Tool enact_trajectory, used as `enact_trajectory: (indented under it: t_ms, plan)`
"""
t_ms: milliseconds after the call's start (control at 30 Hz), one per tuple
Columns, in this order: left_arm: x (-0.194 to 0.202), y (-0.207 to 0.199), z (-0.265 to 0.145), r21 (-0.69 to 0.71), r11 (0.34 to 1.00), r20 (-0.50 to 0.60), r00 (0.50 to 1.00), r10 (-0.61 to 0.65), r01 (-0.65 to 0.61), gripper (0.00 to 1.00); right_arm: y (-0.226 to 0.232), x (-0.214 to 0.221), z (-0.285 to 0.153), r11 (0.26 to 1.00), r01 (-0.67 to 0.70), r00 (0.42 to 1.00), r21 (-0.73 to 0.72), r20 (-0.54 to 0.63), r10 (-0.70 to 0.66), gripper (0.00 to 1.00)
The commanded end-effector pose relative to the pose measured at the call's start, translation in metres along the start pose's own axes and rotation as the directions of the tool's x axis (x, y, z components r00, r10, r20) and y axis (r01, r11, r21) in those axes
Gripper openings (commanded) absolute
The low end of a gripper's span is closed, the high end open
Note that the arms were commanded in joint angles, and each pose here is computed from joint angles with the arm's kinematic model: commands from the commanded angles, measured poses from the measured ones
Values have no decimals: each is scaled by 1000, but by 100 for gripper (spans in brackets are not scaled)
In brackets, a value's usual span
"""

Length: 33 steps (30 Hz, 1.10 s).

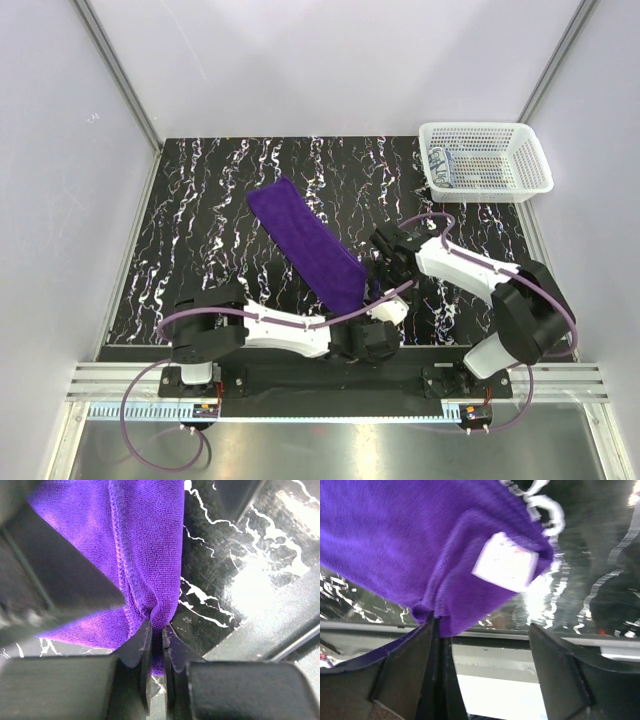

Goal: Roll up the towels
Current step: Roll the towel

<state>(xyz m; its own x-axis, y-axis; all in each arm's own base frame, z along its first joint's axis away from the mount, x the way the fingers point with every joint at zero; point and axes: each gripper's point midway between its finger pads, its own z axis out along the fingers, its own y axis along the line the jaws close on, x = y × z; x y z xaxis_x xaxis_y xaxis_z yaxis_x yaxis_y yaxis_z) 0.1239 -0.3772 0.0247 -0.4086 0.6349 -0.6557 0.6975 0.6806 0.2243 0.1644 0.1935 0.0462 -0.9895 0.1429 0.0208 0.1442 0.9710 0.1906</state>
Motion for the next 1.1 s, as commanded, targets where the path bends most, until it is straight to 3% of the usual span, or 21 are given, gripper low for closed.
enact_trajectory:
  t_ms: [0,100,367,533,633,667,833,933,1067]
  plan:
    - [-17,-9,-13,86,996,37,999,-31,28,0,-11,-21,-21,999,-10,996,33,94,6,87]
    - [-16,-11,-14,115,993,24,999,-42,39,0,-24,-34,-35,996,-40,989,74,143,29,94]
    - [-17,-9,-22,234,964,-9,992,-127,126,0,-80,-84,-79,972,-222,922,81,341,182,98]
    - [-25,3,-26,385,878,-65,957,-282,284,0,-81,-93,-114,970,-242,866,15,454,209,98]
    - [-39,17,-31,474,783,-107,909,-402,402,0,-75,-92,-129,971,-233,834,-57,501,230,98]
    - [-47,16,-37,522,736,-127,893,-433,431,0,-68,-87,-128,972,-213,844,-95,484,232,98]
    - [-59,48,-31,537,657,-179,832,-525,530,0,-32,-73,-136,941,-85,848,-328,472,241,95]
    - [-58,56,-25,538,616,-229,803,-550,576,0,-8,-57,-130,882,-20,880,-471,410,239,95]
    - [-50,59,-17,525,572,-292,765,-574,630,0,6,-41,-102,801,-38,915,-598,302,269,93]
